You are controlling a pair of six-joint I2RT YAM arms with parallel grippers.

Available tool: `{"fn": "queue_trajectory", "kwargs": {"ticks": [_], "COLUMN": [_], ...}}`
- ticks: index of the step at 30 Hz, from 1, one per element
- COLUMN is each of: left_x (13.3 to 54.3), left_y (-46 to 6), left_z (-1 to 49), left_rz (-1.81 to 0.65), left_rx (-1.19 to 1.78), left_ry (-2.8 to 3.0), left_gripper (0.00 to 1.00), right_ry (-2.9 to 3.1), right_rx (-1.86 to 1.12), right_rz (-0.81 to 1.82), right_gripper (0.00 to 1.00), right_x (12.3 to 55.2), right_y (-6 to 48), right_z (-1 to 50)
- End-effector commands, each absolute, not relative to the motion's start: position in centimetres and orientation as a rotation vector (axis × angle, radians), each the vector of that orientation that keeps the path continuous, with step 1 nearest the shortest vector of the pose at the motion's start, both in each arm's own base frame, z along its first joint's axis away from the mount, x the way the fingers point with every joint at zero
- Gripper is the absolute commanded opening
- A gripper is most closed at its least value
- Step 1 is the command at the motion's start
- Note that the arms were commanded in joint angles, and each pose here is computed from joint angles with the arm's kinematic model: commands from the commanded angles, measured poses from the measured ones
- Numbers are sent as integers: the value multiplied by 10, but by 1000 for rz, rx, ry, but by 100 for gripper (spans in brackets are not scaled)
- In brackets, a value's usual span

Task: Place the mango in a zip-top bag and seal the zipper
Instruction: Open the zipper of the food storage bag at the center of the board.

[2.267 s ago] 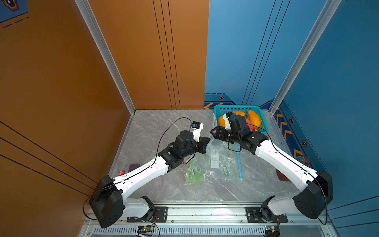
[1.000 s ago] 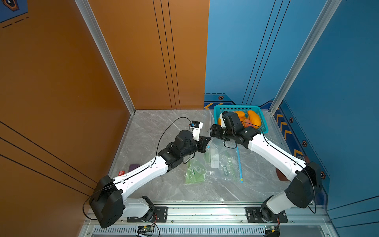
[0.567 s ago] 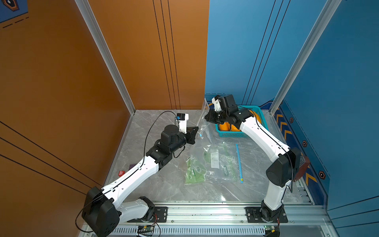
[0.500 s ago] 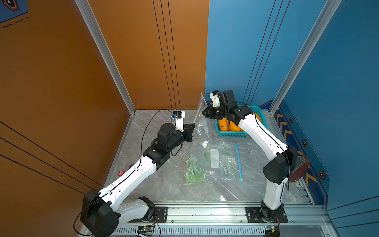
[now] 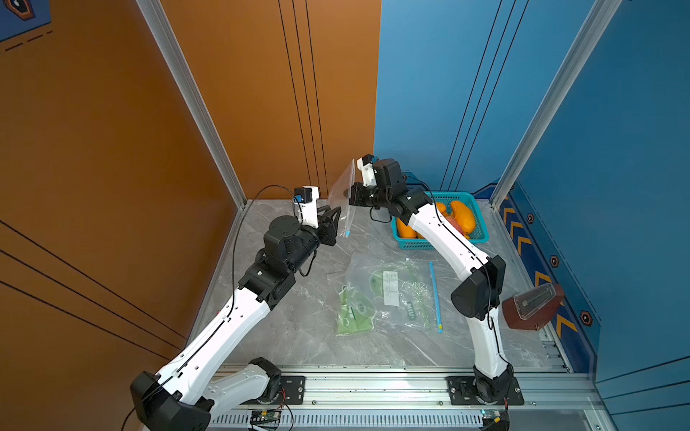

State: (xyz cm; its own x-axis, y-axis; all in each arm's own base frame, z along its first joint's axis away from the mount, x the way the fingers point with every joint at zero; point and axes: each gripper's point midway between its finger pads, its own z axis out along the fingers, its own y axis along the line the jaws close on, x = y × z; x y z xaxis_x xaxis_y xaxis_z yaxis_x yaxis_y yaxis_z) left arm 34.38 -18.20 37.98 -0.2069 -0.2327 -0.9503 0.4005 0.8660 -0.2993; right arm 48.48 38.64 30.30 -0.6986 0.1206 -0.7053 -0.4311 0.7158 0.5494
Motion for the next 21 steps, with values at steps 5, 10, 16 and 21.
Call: {"fn": "queue_trajectory", "kwargs": {"ticks": [5, 10, 16, 21], "left_x": [352, 356, 366, 374], "left_y": [-167, -181, -199, -209], "left_z": [299, 301, 283, 274], "left_rz": [-652, -777, -867, -876], "left_rx": [-54, -42, -32, -8], "left_ry": [1895, 1911, 1963, 1985], "left_gripper": [70, 82, 84, 85], "right_ry": [2201, 2196, 2208, 2213], "right_rx": [-260, -264, -255, -247], "right_rz": [856, 927, 991, 991], "right_gripper": [0, 0, 0, 0], "right_x": [490, 487, 485, 485], "right_y": [389, 398, 407, 407], "right_z": [269, 270, 265, 264]}}
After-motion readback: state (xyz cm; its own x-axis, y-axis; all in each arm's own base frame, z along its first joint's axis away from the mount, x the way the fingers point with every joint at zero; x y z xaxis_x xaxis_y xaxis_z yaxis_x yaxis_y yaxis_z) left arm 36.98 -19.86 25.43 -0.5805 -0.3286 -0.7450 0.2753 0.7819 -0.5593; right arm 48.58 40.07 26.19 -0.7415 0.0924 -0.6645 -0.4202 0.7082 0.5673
